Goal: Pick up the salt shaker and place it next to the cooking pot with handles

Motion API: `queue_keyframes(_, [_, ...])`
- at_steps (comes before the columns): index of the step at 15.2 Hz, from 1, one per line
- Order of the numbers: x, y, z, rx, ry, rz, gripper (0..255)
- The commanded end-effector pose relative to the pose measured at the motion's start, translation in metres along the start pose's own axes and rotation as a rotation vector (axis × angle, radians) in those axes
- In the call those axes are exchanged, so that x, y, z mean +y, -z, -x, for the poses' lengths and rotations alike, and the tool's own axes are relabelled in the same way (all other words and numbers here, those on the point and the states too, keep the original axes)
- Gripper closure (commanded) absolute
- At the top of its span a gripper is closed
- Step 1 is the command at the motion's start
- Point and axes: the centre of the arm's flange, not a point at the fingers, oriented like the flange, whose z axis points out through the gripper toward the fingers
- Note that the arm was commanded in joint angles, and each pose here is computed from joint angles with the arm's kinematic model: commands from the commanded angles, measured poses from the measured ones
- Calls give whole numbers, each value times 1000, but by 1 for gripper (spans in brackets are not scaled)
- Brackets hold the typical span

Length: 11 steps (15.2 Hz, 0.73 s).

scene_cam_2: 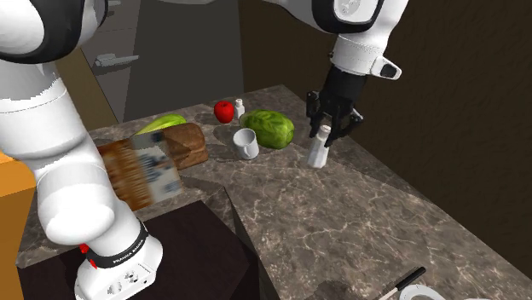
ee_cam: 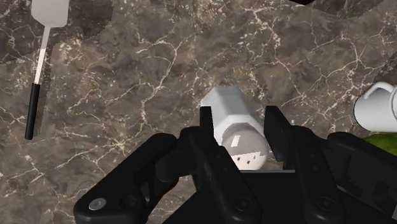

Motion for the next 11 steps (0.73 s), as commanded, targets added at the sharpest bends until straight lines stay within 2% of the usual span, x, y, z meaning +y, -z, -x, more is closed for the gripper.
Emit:
queue_keyframes(1, [28, 1, 0, -1, 2, 1, 255])
queue_keyframes(11, [159, 13, -5, -1, 2, 1, 255])
